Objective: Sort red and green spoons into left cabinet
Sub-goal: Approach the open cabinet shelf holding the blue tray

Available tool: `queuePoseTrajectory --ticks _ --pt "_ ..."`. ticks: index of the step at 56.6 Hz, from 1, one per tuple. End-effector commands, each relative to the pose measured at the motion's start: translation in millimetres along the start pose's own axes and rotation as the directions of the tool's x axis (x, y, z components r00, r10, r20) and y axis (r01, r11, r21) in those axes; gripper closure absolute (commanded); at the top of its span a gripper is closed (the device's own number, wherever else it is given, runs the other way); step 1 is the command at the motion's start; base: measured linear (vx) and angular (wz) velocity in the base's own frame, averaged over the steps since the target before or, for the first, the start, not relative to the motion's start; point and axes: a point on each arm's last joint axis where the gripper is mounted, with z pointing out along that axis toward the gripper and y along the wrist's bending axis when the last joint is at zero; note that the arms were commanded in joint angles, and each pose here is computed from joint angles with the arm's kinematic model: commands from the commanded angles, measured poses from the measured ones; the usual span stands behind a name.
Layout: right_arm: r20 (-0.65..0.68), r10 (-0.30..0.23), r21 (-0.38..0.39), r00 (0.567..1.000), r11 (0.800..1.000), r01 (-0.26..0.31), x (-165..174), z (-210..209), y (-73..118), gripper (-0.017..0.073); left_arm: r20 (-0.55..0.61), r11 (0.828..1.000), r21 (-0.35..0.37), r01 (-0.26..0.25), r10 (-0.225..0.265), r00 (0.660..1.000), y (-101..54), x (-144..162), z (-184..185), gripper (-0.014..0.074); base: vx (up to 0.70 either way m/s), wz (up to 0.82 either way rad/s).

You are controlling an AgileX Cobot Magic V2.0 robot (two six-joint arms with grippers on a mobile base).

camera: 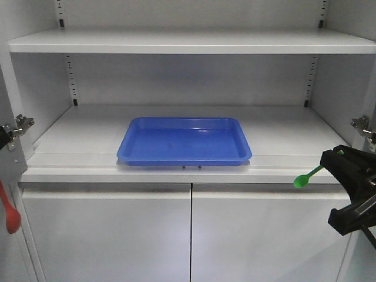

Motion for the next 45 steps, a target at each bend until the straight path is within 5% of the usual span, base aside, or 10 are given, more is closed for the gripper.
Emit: queuePoseTrajectory --ticks 1,45 --pt "0.087 0.008 -0.020 0.996 1.000 -0.007 -17.5 -2.0 1.9 0.0568 0.097 0.999 0.039 0.012 -0.015 0.995 -4.9 -16.1 0.5 0.0600 0.37 0.01" --pt "0.087 0.008 -0.020 0.996 1.000 -0.007 -17.5 -2.0 1.9 0.0568 0.097 0.999 0.039 0.012 -0.015 0.995 -4.9 -16.1 0.5 0.0600 0.32 -0.01"
